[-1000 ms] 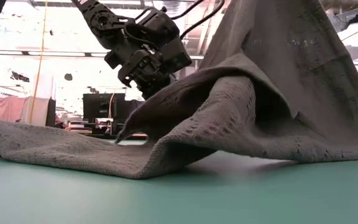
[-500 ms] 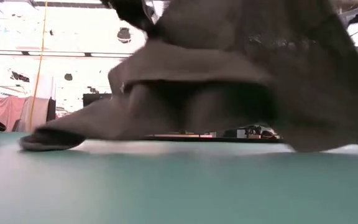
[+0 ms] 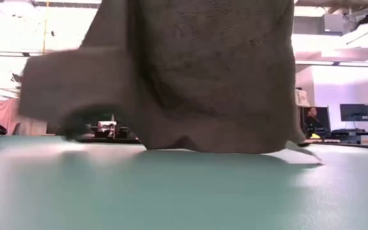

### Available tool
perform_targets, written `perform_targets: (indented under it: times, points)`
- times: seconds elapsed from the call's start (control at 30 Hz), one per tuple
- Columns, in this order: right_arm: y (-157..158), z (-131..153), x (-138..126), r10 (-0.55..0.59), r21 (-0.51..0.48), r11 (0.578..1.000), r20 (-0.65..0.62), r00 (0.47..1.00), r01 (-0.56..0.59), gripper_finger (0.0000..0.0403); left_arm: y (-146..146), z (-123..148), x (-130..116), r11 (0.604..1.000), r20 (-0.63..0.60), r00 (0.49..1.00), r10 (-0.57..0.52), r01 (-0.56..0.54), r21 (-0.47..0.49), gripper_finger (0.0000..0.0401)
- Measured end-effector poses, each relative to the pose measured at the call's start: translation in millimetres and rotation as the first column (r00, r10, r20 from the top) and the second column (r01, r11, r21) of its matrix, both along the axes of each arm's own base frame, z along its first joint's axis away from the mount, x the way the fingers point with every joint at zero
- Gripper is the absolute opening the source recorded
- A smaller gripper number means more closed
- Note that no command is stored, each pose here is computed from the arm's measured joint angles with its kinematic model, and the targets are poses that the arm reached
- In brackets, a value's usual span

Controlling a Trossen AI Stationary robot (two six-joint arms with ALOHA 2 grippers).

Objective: Roll towel into tight, uniform cylinder
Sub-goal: Fold the gray towel

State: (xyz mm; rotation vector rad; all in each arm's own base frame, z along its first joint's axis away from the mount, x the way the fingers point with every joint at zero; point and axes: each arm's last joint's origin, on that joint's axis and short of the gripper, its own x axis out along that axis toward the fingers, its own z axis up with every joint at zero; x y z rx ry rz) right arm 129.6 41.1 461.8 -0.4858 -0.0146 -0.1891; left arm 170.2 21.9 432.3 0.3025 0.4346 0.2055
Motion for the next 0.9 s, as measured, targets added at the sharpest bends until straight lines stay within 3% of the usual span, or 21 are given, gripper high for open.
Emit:
perform_targets:
  times: [0.2, 0.33, 0.47, 0.63, 0.8, 0.9]
  points:
    - [0, 4, 0, 0.0, -0.038, 0.999, 0.031, 1.0, 0.001, 0.0023, -6, 2, -6, 0.997, 0.013, 0.997, -0.073, 0.073, -0.021, 0.0]
    - [0, -2, 0, 0.004, -0.037, 0.999, -0.026, 1.0, -0.005, 0.0023, -11, -12, -1, 0.982, -0.062, 0.988, -0.139, 0.13, -0.137, 0.0]
    - [-1, -22, -2, 0.004, 0.016, 1.0, -0.199, 0.98, -0.001, 0.0023, -20, -48, 20, 0.947, -0.187, 0.958, -0.219, 0.162, -0.278, 0.0]
    - [-3, -53, -12, 0.034, 0.212, 0.975, -0.449, 0.893, 0.069, 0.0023, -47, -105, 57, 0.873, -0.237, 0.896, -0.376, 0.256, -0.416, 0.0]
    - [-4, -73, -15, 0.021, 0.35, 0.911, -0.571, 0.82, 0.22, 0.0023, -81, -157, 92, 0.799, -0.196, 0.845, -0.498, 0.359, -0.482, 0.0]
    - [-3, -83, -15, 0.025, 0.364, 0.897, -0.611, 0.791, 0.252, 0.0023, -97, -177, 111, 0.791, -0.221, 0.827, -0.516, 0.362, -0.493, 0.0]
